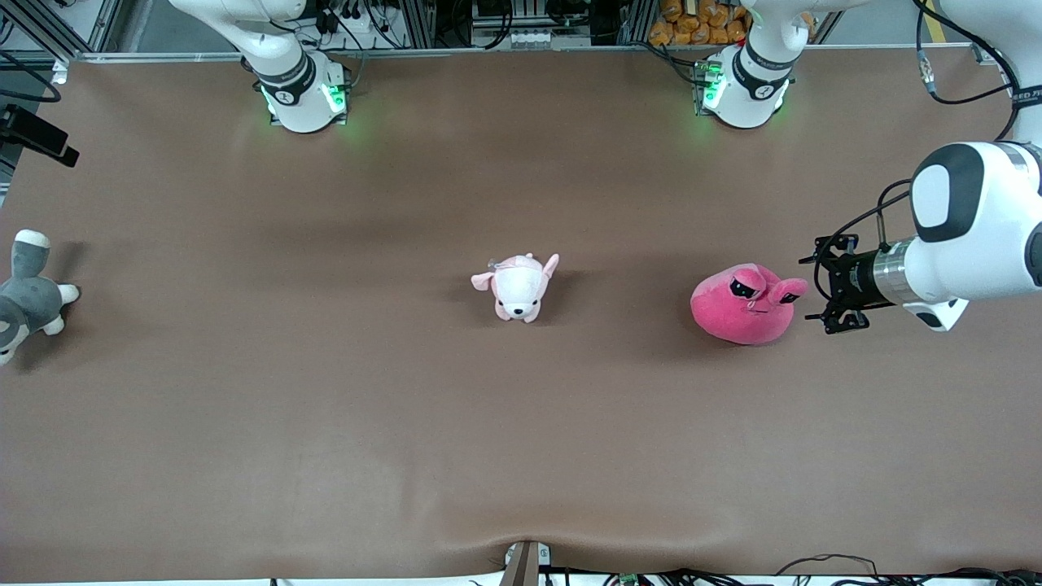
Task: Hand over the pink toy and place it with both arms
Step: 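Lower the left gripper and close it on the pink toy's neck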
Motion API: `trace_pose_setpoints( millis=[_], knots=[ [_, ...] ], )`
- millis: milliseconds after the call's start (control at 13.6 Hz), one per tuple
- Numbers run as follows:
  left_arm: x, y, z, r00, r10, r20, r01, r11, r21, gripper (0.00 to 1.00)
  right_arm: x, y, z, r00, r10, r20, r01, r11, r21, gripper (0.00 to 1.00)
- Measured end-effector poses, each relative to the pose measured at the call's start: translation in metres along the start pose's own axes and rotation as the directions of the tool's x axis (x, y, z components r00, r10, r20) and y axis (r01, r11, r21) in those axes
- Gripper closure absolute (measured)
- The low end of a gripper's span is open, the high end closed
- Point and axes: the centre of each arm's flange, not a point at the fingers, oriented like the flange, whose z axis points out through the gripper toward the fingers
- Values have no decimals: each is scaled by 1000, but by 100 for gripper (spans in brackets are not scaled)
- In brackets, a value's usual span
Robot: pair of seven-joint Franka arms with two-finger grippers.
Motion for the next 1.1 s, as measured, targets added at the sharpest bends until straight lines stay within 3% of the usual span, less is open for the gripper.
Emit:
trace_pose_setpoints(
  millis=[294, 1103],
  knots=[
    [3, -19, 4, 1000, -6, -4, 5, 999, -41, 0, 4, 1, -5, 999, 3, -39, -3, 1000, 5, 0],
    [9, -30, 29, 1000, -14, -9, 13, 995, -98, 0, 6, 1, -3, 999, 2, -35, -2, 1000, 4, 0]
  ],
)
